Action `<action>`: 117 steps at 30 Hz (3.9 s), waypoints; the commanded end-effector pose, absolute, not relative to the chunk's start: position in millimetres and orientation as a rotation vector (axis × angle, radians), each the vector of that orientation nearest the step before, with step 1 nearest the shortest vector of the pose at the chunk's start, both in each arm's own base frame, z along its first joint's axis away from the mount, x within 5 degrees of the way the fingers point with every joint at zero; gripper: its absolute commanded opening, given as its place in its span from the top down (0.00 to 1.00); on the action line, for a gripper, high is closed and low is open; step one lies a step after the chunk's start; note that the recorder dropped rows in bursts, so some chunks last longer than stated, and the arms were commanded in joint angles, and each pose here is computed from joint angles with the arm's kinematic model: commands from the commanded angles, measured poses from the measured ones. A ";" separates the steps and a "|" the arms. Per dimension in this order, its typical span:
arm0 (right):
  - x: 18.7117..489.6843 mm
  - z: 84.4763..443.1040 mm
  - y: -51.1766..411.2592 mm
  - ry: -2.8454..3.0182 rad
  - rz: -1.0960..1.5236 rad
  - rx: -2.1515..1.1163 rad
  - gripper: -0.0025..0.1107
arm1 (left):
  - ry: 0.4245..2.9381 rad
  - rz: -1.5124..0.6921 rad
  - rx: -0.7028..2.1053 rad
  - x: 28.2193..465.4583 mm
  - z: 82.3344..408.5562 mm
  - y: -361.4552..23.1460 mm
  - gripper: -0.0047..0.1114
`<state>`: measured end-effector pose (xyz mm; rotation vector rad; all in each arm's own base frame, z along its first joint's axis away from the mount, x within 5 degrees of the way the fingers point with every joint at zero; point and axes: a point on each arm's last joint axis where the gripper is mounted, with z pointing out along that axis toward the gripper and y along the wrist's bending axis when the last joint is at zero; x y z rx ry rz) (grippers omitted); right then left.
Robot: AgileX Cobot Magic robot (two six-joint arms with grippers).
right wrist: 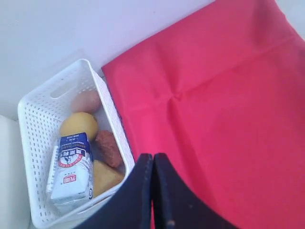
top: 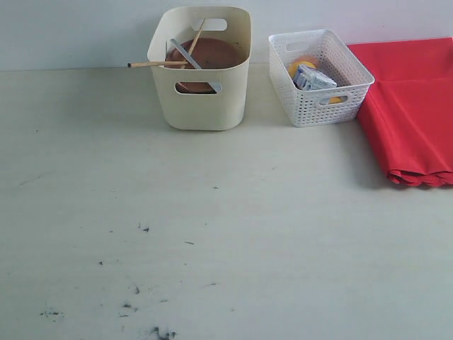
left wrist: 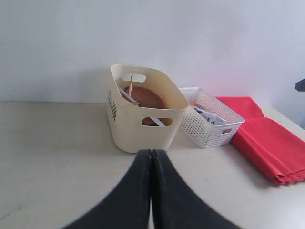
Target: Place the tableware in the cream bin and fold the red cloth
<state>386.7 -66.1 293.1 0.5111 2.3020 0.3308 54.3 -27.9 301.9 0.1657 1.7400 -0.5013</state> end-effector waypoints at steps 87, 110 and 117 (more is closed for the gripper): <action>385.2 296.9 -65.0 2.278 0.322 0.499 0.98 | 1.569 -0.105 0.059 56.1 205.5 -6.4 0.94; 177.4 377.1 -23.3 1.914 0.062 0.193 0.98 | 1.568 -0.099 0.064 56.1 205.5 -6.4 0.94; 104.8 306.8 8.6 1.915 0.062 -0.101 0.98 | 1.568 -0.097 0.066 56.1 205.5 -6.4 0.94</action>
